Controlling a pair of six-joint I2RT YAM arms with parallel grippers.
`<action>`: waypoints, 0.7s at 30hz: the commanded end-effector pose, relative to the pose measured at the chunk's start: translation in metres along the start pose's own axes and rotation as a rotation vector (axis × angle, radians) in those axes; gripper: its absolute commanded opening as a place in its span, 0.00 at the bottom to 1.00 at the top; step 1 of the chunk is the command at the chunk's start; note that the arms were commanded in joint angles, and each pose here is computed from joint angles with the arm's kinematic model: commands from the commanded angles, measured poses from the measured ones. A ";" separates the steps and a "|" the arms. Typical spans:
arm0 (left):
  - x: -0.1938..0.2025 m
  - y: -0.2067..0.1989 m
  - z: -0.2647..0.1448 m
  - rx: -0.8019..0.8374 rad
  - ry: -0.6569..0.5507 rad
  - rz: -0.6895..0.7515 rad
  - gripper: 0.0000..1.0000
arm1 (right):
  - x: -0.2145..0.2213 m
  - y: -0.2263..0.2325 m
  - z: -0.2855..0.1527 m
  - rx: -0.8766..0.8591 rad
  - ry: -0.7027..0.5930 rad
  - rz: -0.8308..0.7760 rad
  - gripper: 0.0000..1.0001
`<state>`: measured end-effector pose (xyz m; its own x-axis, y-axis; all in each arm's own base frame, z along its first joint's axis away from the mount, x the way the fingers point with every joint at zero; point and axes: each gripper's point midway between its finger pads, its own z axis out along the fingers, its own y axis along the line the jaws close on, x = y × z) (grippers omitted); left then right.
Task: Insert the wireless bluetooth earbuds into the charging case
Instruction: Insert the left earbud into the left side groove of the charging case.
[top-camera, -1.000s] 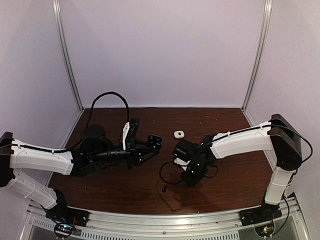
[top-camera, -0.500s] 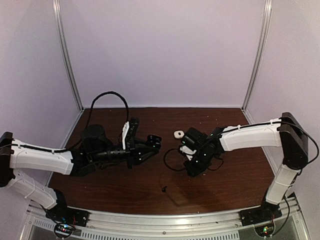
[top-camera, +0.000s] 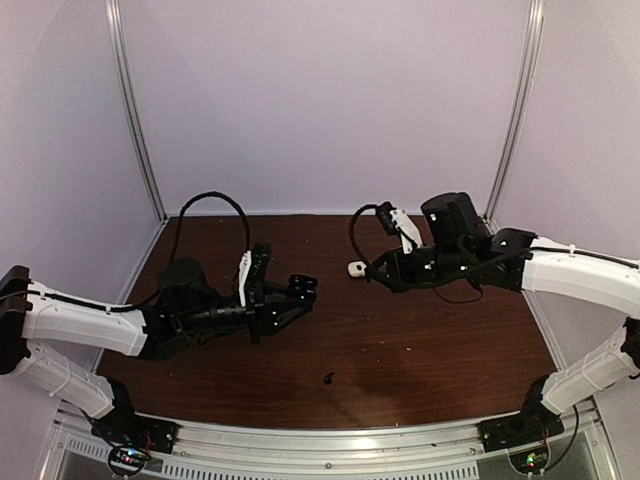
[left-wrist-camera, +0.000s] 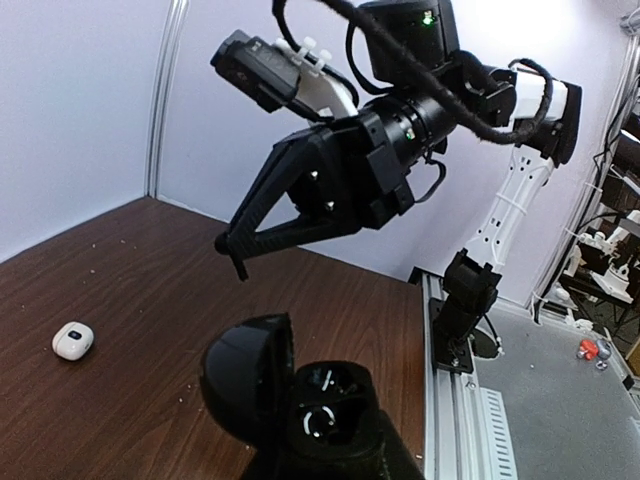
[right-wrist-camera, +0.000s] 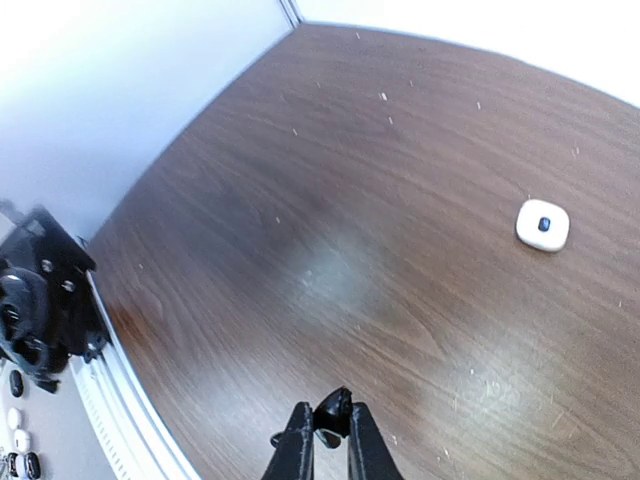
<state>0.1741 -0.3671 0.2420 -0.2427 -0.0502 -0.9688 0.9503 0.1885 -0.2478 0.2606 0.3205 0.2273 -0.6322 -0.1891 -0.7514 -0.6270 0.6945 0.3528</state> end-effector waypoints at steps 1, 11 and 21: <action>-0.029 -0.001 -0.008 -0.012 -0.154 0.131 0.07 | -0.046 0.024 -0.022 -0.105 -0.209 -0.055 0.04; -0.035 0.013 -0.009 -0.103 -0.232 0.310 0.07 | -0.090 0.091 -0.074 -0.355 -0.476 -0.126 0.04; -0.044 0.003 -0.006 -0.084 -0.282 0.407 0.07 | -0.077 0.143 -0.083 -0.458 -0.553 -0.183 0.03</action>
<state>0.1897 -0.3593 0.2646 0.1137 -0.1639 -0.9799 0.9496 0.3080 0.0587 0.1937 0.3687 0.3684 -0.3046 0.1386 -0.9424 -0.8834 0.3289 0.3339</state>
